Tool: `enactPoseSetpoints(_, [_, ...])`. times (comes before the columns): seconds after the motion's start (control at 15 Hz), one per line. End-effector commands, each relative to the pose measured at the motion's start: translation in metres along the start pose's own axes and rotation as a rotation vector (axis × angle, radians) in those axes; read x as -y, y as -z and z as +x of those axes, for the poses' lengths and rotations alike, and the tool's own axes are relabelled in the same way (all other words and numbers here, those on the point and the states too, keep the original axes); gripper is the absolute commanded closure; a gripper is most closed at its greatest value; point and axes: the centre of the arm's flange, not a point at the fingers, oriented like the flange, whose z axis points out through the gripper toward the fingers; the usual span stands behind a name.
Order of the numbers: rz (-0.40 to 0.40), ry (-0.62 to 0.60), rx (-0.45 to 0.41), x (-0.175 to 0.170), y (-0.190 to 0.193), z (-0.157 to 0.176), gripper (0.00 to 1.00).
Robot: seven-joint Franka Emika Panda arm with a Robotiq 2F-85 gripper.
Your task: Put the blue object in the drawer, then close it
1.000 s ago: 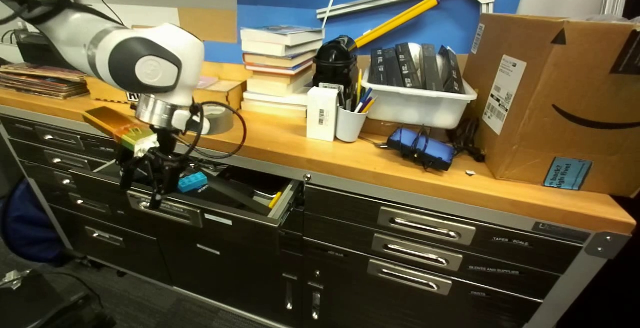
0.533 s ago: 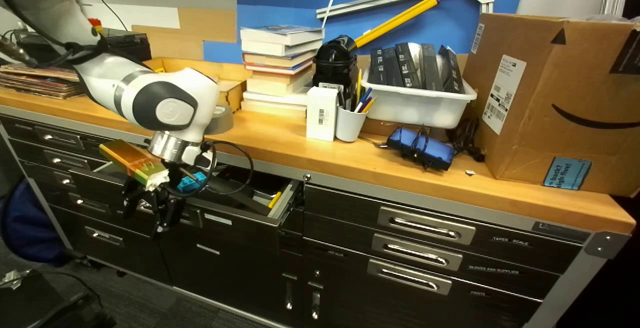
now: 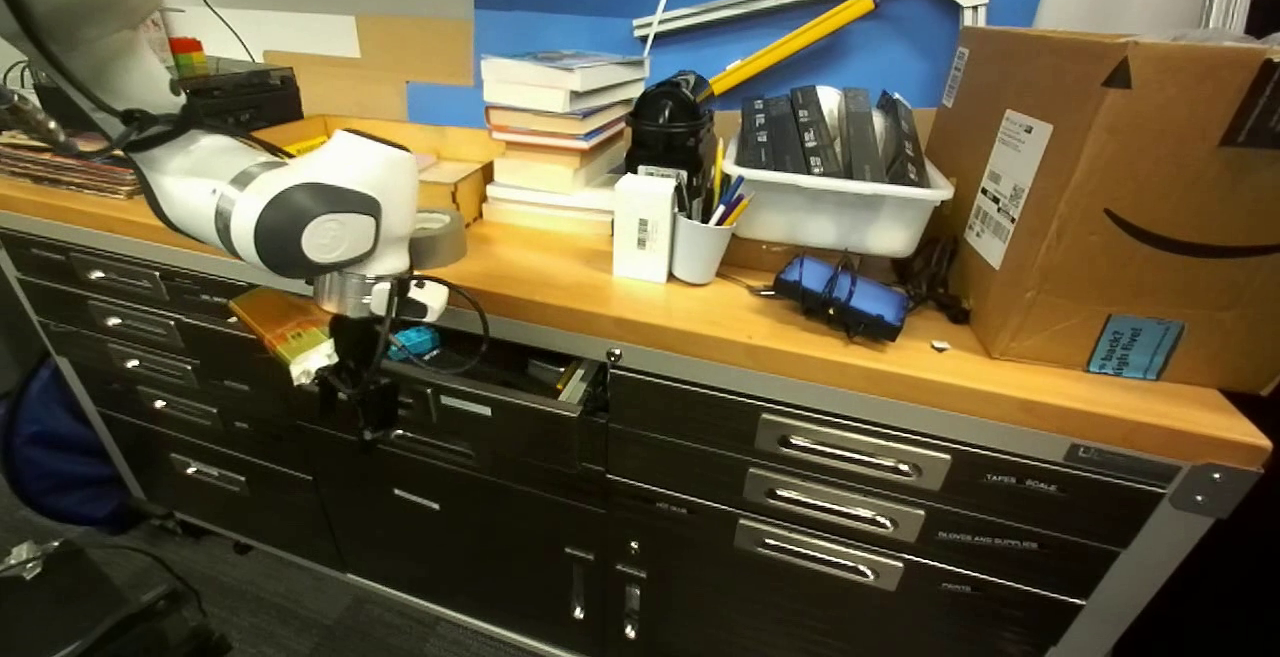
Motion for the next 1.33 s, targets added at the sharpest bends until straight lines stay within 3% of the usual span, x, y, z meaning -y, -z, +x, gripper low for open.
enactPoseSetpoints(0.0, [-0.053, -0.090, -0.170, 0.013, 0.000, 0.015, 0.00])
enactPoseSetpoints(0.4, [-0.162, -0.230, -0.411, 0.024, 0.005, 0.031, 0.00])
enactPoseSetpoints(0.73, [-0.220, -0.335, -0.553, 0.039, 0.018, 0.049, 0.00])
enactPoseSetpoints(0.87, [-0.248, -0.334, -0.553, 0.047, 0.019, 0.044, 0.00])
enactPoseSetpoints(0.93, [-0.235, -0.313, -0.512, 0.049, 0.023, 0.038, 0.00])
enactPoseSetpoints(1.07, [-0.160, -0.206, -0.416, 0.055, 0.042, 0.019, 0.00])
enactPoseSetpoints(1.27, [-0.083, -0.059, -0.369, 0.065, 0.092, -0.014, 0.00])
